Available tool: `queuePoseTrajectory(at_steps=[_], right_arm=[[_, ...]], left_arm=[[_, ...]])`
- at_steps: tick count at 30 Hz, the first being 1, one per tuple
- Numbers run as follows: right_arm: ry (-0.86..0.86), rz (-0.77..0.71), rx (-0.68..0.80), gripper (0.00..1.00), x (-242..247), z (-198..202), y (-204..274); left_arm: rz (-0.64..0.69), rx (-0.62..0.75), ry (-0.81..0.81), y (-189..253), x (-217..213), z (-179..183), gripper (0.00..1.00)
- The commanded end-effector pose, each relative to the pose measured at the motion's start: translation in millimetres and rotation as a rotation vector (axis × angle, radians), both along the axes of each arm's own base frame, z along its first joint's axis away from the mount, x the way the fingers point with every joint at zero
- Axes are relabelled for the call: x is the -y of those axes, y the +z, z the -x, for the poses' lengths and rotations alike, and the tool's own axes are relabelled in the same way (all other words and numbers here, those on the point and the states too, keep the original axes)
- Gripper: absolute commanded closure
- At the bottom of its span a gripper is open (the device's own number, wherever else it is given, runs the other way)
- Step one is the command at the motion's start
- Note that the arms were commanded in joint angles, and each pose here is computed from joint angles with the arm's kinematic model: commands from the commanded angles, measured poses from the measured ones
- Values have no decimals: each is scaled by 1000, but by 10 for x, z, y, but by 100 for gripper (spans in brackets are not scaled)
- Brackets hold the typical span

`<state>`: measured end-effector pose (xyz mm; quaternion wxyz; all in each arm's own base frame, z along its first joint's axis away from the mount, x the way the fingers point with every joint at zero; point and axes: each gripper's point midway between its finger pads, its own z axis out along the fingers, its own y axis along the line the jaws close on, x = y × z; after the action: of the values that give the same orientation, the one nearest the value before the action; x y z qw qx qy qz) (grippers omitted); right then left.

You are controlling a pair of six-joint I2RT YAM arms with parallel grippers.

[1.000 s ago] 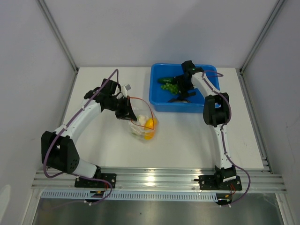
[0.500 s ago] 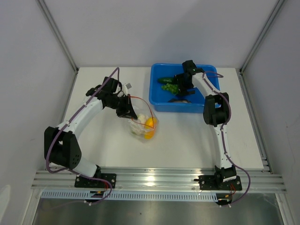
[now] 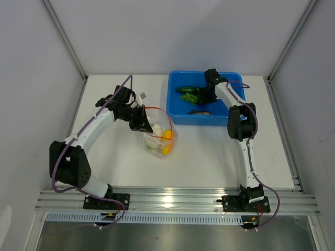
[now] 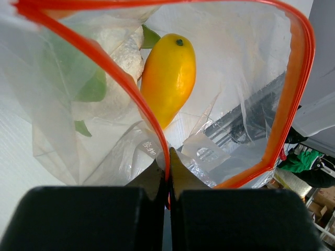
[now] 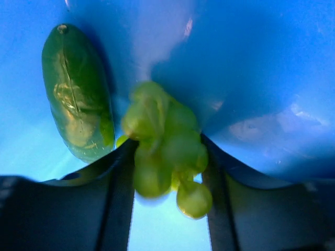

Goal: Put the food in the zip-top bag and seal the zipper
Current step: Pick up the fake fruit from the bin.

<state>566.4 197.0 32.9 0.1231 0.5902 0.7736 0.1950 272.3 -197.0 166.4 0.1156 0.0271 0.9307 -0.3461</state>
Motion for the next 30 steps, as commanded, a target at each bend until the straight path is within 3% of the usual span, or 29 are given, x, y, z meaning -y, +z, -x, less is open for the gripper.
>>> queuePoseTrajectory(at_steps=[1, 5, 15, 24, 30], right_arm=[[-12, 76, -107, 53, 160, 223, -382], [14, 80, -78, 63, 147, 208, -317], [104, 99, 23, 100, 89, 110, -82], [152, 80, 111, 100, 17, 88, 117], [244, 120, 248, 100, -1, -33, 499]], left_arm=[[16, 40, 9, 116, -15, -65, 99], [25, 30, 6, 101, -10, -37, 100], [36, 38, 2, 89, -17, 3, 99], [55, 36, -6, 93, -12, 86, 99], [56, 51, -8, 111, -28, 135, 99]])
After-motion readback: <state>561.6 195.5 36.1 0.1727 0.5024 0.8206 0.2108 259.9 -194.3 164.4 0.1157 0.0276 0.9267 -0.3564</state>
